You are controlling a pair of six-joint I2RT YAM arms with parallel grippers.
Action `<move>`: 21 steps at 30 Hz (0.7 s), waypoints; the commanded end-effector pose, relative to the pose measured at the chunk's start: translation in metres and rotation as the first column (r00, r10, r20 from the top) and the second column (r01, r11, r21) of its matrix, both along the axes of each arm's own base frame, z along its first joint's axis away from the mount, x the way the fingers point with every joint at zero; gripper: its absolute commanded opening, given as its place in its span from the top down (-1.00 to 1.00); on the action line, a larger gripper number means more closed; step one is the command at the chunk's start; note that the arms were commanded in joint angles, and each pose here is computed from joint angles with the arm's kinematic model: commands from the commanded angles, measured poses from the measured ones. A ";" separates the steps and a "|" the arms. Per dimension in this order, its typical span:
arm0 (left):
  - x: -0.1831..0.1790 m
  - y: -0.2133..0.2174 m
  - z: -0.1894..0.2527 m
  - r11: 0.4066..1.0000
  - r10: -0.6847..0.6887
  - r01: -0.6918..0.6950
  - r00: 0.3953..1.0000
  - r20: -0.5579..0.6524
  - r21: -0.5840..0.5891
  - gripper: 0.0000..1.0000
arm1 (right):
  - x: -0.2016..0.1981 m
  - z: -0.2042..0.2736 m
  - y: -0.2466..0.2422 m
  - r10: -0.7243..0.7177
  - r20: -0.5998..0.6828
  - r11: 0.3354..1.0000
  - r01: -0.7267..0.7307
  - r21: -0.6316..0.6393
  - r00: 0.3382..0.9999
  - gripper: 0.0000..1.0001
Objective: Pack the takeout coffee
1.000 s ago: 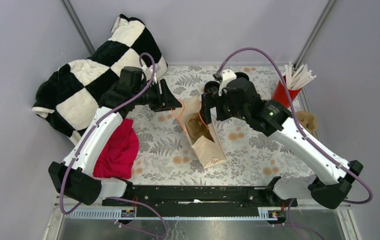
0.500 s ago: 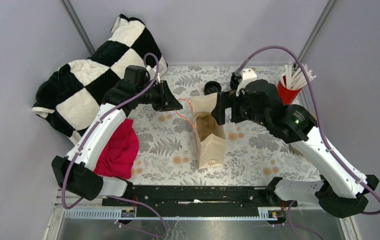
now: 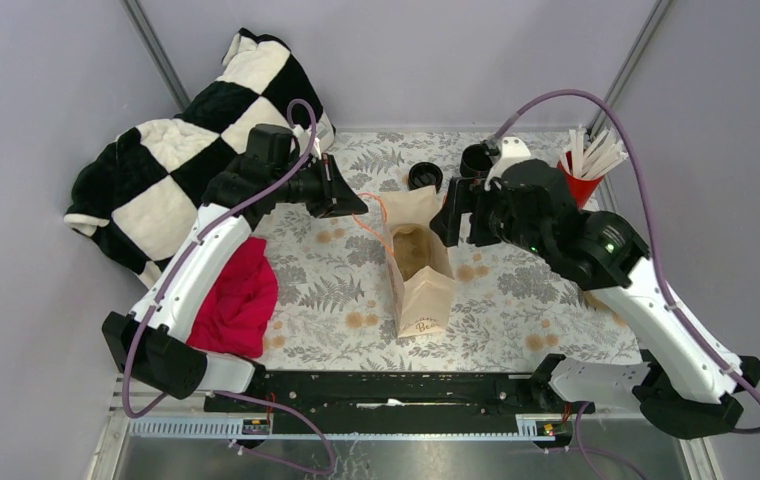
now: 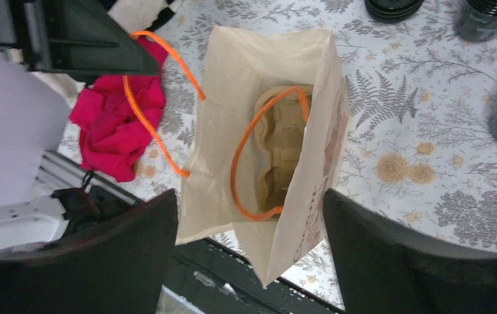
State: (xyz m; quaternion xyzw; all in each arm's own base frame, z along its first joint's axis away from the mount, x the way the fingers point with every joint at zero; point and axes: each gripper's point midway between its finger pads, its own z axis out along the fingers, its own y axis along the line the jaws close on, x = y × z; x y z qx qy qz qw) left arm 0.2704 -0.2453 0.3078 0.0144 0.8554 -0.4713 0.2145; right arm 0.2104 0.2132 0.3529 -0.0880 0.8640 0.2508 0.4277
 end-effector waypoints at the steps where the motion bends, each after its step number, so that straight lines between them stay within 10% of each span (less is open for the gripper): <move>1: 0.002 -0.007 0.024 0.999 -0.011 0.013 0.999 0.048 -0.042 0.72 | 0.032 -0.014 0.012 -0.094 -0.006 0.994 0.093 -0.059 0.996 -0.53; 8: 0.004 -0.006 0.060 0.998 0.010 -0.003 0.995 0.101 -0.068 0.86 | 0.030 0.007 0.031 0.000 0.007 1.000 0.000 -0.009 1.000 1.00; 21: -0.016 0.009 0.149 0.998 0.040 -0.032 0.985 0.168 -0.054 0.93 | 0.018 0.115 0.027 0.029 0.152 0.990 -0.049 0.132 0.988 1.00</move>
